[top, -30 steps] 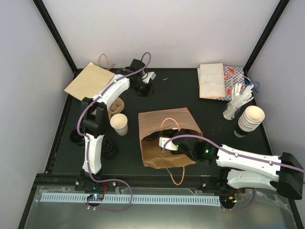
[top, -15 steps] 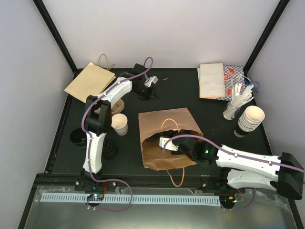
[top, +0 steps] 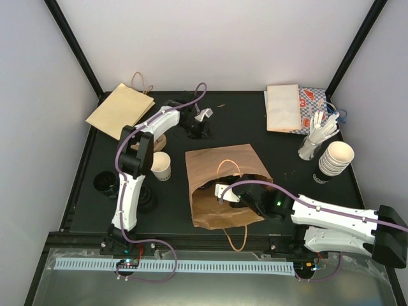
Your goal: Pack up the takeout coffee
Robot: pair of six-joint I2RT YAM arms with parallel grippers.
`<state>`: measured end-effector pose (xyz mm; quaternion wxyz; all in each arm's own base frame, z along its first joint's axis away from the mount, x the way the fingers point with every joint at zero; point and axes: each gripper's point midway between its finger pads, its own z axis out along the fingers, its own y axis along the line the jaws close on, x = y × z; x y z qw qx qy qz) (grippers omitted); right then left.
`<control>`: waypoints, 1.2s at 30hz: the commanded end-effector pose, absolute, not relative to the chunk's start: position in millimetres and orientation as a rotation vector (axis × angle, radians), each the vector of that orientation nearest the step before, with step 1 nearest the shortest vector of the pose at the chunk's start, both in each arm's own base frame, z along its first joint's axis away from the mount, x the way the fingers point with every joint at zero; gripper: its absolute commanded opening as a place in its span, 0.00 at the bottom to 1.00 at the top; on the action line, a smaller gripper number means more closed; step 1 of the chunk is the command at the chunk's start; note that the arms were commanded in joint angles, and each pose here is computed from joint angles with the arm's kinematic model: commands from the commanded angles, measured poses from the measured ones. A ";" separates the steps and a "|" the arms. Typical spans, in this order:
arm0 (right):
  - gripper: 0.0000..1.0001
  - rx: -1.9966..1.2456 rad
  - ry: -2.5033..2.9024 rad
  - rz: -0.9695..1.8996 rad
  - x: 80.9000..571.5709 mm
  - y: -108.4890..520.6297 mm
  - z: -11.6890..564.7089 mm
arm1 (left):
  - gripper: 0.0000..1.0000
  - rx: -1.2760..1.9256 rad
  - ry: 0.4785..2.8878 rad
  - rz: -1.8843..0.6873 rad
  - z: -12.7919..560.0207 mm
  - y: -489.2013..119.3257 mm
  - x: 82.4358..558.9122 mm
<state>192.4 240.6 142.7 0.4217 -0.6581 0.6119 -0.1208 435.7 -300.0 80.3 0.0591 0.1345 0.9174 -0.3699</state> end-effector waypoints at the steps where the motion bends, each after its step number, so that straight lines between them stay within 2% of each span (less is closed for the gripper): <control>1: 0.57 -1.646 1.538 -0.281 188.1 238.4 143.2 | 0.01 0.456 2.754 -1.223 78.0 -312.9 433.9; 12: 0.57 -1.652 1.542 -0.271 187.3 239.8 144.5 | 0.01 0.529 2.791 -1.288 66.4 -318.0 415.4; 26: 0.57 -1.660 1.535 -0.257 185.2 240.4 150.8 | 0.02 0.630 2.861 -1.233 43.1 -316.0 396.2; 36: 0.57 -1.653 1.533 -0.283 188.2 239.1 150.5 | 0.02 0.719 2.815 -1.396 46.1 -330.3 379.9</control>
